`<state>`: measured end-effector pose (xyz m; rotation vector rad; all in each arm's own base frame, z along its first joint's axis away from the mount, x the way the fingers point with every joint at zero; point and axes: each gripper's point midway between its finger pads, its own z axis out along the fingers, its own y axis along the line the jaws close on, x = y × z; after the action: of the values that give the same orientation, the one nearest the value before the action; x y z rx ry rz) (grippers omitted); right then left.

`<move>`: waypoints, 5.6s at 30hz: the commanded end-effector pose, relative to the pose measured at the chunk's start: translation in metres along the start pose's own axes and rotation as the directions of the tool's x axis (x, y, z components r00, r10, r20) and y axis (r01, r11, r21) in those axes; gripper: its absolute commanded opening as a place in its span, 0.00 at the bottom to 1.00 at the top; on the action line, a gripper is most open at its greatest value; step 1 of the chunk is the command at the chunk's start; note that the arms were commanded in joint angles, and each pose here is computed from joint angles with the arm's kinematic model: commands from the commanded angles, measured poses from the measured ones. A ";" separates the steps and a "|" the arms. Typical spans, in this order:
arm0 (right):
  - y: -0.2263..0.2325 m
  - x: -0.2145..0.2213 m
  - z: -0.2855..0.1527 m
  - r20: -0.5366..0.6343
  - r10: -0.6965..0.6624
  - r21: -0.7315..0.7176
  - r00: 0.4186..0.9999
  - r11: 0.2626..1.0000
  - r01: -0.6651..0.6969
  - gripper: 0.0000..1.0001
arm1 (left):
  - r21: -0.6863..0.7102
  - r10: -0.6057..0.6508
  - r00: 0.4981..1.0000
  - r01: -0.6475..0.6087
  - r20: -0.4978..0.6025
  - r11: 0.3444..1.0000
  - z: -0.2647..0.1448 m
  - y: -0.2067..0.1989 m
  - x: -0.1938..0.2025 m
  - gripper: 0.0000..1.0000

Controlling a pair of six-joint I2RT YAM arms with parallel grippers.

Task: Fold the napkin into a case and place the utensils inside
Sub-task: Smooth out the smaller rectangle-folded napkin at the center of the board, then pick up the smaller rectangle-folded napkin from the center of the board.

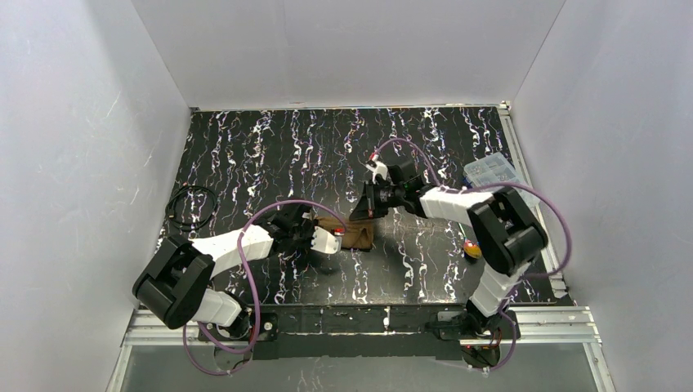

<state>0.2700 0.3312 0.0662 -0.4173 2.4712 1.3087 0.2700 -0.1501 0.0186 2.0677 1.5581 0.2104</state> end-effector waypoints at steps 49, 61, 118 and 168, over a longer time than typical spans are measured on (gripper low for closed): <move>-0.057 0.049 -0.012 0.005 0.139 0.095 0.990 0.986 -0.138 0.02 | 0.201 -0.147 0.989 0.149 -0.027 0.968 -0.012 -0.033 0.002 0.00; -0.015 0.010 -0.026 0.108 0.062 0.048 0.992 0.997 -0.068 0.03 | 0.212 -0.038 0.997 0.051 -0.063 0.976 0.003 -0.053 0.020 0.00; -0.009 0.046 0.122 -0.132 0.040 -0.051 0.990 0.998 -0.047 0.03 | 0.375 -0.181 0.983 0.162 0.018 0.913 -0.029 -0.058 -0.015 0.10; -0.017 0.066 0.114 -0.168 0.053 -0.022 0.984 0.998 -0.057 0.01 | 0.761 -0.813 0.575 0.566 -0.087 0.318 -0.121 0.004 -0.063 0.00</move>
<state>0.2476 0.4402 0.0271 -0.5701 2.3946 1.6007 0.2080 -0.1574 0.0897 1.6631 2.3822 -0.9115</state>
